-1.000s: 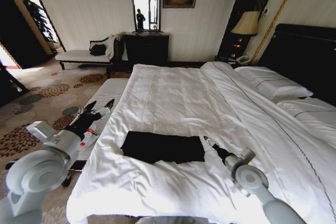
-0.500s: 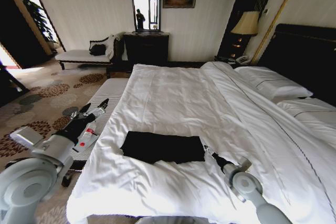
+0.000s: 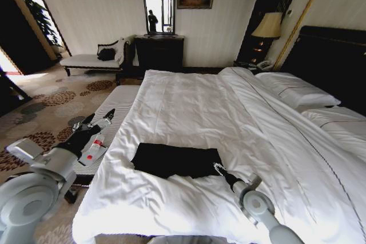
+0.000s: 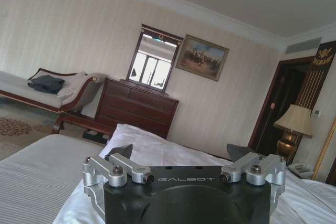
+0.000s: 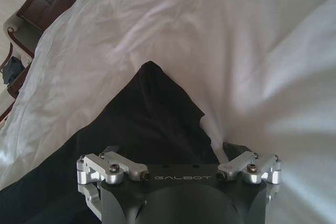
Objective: Fold the clothes on the bed.
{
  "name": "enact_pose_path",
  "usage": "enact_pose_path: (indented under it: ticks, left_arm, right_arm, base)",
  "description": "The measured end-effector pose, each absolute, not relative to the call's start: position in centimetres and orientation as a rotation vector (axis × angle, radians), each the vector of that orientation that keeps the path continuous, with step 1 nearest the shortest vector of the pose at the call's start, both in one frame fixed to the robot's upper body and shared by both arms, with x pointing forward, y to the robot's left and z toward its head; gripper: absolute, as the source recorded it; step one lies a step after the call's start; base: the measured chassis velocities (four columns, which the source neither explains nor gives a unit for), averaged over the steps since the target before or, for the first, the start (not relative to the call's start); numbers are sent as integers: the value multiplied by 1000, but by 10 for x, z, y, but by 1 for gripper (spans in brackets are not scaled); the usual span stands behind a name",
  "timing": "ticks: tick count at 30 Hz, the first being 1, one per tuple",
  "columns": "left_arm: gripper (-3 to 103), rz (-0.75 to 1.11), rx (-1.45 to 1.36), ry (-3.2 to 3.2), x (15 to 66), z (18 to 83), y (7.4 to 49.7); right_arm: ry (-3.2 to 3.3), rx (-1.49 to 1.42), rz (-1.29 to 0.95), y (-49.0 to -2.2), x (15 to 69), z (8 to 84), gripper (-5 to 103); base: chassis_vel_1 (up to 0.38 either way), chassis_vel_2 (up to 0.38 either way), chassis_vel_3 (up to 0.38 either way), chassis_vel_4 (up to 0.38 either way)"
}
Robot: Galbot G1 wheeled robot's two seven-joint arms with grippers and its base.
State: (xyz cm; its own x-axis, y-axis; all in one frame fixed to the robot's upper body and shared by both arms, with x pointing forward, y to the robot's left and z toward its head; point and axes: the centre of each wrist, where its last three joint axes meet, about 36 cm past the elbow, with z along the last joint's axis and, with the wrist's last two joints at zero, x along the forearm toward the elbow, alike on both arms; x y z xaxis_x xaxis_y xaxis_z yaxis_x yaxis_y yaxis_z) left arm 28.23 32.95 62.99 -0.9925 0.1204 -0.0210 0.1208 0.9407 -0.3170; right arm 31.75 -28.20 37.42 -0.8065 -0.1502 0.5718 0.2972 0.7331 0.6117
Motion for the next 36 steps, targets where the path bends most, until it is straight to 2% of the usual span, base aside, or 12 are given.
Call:
enact_pose_path:
  ticks: [3, 6, 9, 12, 15, 17, 18, 21, 25, 36]
  left_arm:
    - [100, -501, 187, 3093, 282, 630, 330]
    - [100, -497, 180, 3094, 282, 630, 330]
    - [100, -481, 165, 3095, 282, 629, 330]
    - [100, -470, 154, 3093, 281, 629, 331]
    - [100, -457, 139, 3094, 280, 630, 333]
    - [100, -455, 137, 3093, 280, 630, 333]
    - [100, -453, 135, 3093, 280, 630, 334]
    - [100, -453, 133, 3093, 280, 630, 334]
    - [100, -453, 129, 3095, 280, 629, 334]
    - [100, -454, 131, 3100, 281, 626, 331]
  right_arm:
    - [-2329, -107, -966, -282, 318, 373, 88]
    - [-2337, -97, -974, -281, 318, 376, 83]
    - [-2347, -81, -988, -280, 317, 381, 66]
    - [-2349, -78, -991, -280, 316, 381, 61]
    - [-2353, -77, -1002, -279, 316, 382, 44]
    - [-2356, -76, -1005, -279, 316, 382, 44]
    - [-2362, -75, -1008, -279, 316, 383, 34]
    - [-2373, -77, -1011, -280, 317, 384, 29]
    - [-2396, -96, -1008, -286, 318, 387, 7]
    - [-2430, -106, -1009, -292, 311, 400, 3]
  base:
    - [0, 0, 0, 0]
    - [0, 0, 0, 0]
    - [0, 0, 0, 0]
    - [0, 0, 0, 0]
    - [0, 0, 0, 0]
    - [0, 0, 0, 0]
    - [0, 0, 0, 0]
    - [0, 0, 0, 0]
    - [0, 0, 0, 0]
    - [0, 0, 0, 0]
